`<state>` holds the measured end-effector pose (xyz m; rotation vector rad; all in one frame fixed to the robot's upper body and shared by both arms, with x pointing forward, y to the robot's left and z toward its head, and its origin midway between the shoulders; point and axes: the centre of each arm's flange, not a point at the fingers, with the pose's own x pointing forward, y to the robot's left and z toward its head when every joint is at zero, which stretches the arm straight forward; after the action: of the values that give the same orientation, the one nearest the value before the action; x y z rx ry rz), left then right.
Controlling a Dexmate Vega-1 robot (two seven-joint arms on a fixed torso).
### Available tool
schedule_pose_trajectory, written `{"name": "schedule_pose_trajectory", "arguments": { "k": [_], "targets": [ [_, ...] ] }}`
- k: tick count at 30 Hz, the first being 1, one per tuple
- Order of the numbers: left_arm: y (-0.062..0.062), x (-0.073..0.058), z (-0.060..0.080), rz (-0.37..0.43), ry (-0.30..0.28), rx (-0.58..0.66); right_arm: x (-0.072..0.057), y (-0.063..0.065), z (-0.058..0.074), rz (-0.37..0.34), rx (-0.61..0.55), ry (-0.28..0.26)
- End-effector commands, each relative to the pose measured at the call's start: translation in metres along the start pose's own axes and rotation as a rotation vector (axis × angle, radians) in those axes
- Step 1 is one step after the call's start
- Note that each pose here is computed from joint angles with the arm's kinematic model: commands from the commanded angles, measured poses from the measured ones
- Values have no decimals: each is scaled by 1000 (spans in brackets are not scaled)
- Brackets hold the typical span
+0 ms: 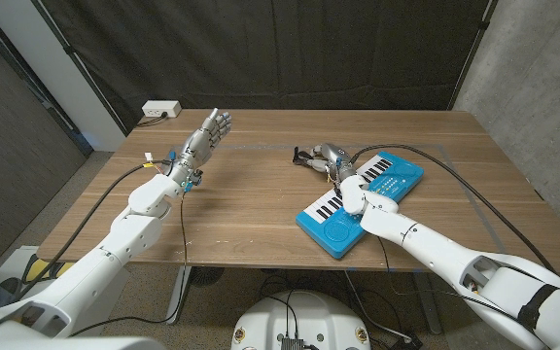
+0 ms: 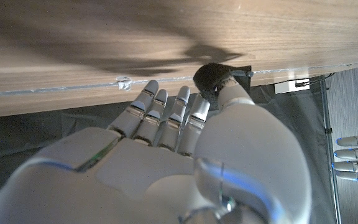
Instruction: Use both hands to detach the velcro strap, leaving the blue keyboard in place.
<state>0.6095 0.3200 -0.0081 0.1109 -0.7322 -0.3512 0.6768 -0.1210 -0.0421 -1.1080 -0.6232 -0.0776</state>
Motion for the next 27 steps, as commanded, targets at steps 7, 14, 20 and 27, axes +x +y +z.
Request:
{"name": "schedule_pose_trajectory", "arguments": {
  "k": [7,14,20,27],
  "targets": [
    [4,-1,-3,2,6,-5,-2,-17,17,-73,-22,-72],
    [3,1,0,1,5,2,-5,-27,24,-95,-30,-95],
    [1,3,9,28,24,49,-12,-38,33,-97,-48,-124],
    [-2,10,19,4,19,102,-26,-48,35,-149,-74,-166]
  ]
}}
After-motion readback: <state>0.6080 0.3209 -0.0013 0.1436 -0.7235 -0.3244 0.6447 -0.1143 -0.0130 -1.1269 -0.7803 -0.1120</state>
